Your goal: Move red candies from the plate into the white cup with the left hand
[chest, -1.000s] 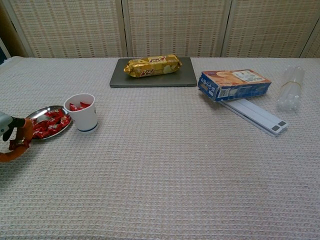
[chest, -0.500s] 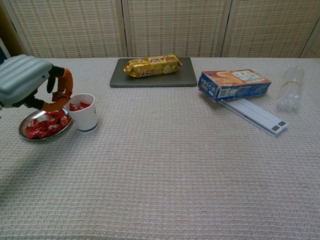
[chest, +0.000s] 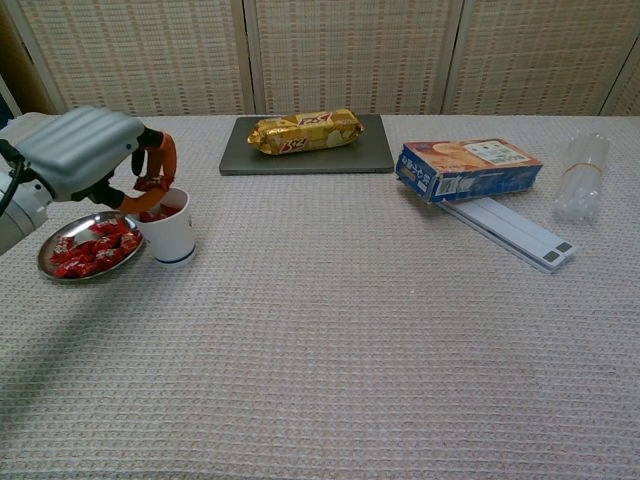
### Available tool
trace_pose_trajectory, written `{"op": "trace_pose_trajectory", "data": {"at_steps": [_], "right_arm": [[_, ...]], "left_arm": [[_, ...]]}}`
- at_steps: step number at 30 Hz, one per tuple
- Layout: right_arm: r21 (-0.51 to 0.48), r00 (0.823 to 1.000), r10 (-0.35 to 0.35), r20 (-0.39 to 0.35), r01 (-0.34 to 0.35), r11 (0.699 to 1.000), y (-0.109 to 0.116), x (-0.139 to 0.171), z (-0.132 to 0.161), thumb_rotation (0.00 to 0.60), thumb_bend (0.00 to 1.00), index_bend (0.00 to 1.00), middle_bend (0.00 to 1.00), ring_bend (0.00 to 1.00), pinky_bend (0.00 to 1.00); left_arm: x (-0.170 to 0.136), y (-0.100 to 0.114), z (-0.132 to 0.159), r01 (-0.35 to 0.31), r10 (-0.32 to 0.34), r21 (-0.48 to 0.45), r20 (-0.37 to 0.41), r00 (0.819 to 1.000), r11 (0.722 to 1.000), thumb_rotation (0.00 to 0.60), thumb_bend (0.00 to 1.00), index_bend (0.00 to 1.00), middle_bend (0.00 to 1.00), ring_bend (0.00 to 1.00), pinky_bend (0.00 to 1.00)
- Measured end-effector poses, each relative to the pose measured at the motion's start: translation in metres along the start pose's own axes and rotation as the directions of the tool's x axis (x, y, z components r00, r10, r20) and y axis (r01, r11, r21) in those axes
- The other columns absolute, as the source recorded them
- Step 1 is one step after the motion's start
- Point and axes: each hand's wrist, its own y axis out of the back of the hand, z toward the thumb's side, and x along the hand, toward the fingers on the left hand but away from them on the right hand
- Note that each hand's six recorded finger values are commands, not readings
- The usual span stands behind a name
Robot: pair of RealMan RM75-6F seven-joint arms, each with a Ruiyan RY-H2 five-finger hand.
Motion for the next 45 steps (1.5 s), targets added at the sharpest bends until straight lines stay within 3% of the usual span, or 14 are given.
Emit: {"op": "trace_pose_trajectory", "data": {"at_steps": [9, 19, 22, 26, 35, 45], "right_arm": [[-0.002, 1.000, -0.006, -0.005, 0.006, 1.000, 0.001, 0.002, 0.001, 0.600, 0.06, 0.00, 0.00, 0.00, 0.00], [-0.005, 1.000, -0.008, -0.010, 0.008, 1.000, 0.002, 0.004, 0.001, 0.600, 0.06, 0.00, 0.00, 0.00, 0.00], [-0.006, 1.000, -0.010, -0.013, 0.010, 1.000, 0.002, 0.005, 0.001, 0.600, 0.06, 0.00, 0.00, 0.00, 0.00], [-0.010, 1.000, -0.014, -0.015, 0.013, 1.000, 0.003, 0.006, 0.001, 0.600, 0.06, 0.00, 0.00, 0.00, 0.00], [-0.003, 1.000, -0.004, -0.024, 0.004, 1.000, 0.000, 0.005, 0.004, 0.600, 0.06, 0.00, 0.00, 0.00, 0.00], [-0.001, 1.000, -0.002, -0.016, 0.002, 1.000, 0.000, 0.004, 0.003, 0.600, 0.06, 0.00, 0.00, 0.00, 0.00]], "left_arm": [[-0.006, -0.001, 0.005, 0.027, -0.027, -0.008, 0.016, 1.000, 1.000, 0.600, 0.41, 0.29, 0.41, 0.44, 1.00], [-0.014, 0.006, 0.009, 0.016, -0.016, -0.027, 0.028, 0.999, 1.000, 0.600, 0.40, 0.24, 0.36, 0.41, 1.00], [-0.020, 0.009, 0.003, 0.010, -0.009, -0.066, 0.010, 1.000, 0.998, 0.600, 0.40, 0.24, 0.34, 0.39, 1.00], [-0.033, 0.010, -0.026, -0.009, 0.003, -0.084, -0.078, 0.997, 0.996, 0.600, 0.40, 0.24, 0.34, 0.38, 1.00], [-0.044, -0.027, -0.090, 0.120, -0.133, -0.065, -0.236, 0.963, 0.991, 0.600, 0.40, 0.22, 0.33, 0.39, 1.00], [-0.056, -0.063, -0.087, 0.234, -0.247, -0.085, -0.222, 0.943, 0.969, 0.600, 0.40, 0.22, 0.34, 0.43, 1.00]]}}
